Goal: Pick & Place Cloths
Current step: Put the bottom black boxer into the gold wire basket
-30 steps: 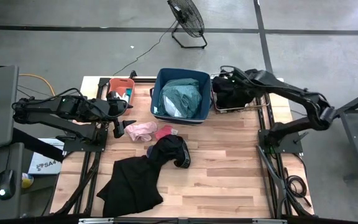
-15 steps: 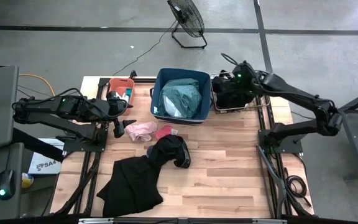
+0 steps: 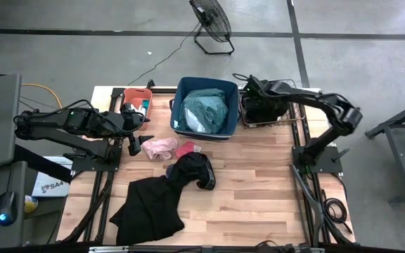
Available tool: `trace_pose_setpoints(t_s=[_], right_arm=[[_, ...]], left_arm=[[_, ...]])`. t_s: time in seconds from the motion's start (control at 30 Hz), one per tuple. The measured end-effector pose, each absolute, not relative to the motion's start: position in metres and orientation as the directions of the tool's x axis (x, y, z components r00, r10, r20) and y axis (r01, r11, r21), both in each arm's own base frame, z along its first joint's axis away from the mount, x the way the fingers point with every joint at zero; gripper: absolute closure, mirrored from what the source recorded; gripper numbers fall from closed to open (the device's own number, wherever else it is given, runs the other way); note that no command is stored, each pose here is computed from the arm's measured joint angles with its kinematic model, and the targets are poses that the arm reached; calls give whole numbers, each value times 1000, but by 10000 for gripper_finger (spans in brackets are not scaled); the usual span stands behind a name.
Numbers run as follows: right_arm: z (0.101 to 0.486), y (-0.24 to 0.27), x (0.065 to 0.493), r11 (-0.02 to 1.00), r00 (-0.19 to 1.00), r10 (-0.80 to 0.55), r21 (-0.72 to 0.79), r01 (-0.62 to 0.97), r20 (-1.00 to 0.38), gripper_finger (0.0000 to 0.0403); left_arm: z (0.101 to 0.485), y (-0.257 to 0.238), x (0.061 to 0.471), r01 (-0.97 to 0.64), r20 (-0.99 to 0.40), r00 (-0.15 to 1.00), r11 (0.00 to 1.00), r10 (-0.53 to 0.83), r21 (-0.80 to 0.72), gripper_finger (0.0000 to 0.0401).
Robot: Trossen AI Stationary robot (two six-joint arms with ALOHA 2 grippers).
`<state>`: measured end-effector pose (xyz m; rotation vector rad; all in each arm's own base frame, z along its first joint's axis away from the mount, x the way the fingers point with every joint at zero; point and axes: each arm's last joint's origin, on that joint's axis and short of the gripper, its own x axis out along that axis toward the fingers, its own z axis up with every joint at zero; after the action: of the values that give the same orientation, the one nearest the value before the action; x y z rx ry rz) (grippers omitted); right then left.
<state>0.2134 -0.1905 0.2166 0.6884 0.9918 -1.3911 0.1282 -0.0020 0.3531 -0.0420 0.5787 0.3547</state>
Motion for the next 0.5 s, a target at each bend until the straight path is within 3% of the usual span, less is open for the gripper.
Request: trace_pose_setpoints(t_s=[0.17,0.33,0.5], right_arm=[[192,-207,205,46,-216,-392,-254,966,-894,312],[174,-215,206,73,-242,-343,-283,956,-908,319],[178,-213,205,64,-264,-379,-310,949,-887,312]], left_arm=[[353,-2,128,-340,-542,778,939,316,60,95],[353,-2,128,-340,-541,779,939,316,59,95],[343,-2,131,-339,-562,764,938,317,69,95]])
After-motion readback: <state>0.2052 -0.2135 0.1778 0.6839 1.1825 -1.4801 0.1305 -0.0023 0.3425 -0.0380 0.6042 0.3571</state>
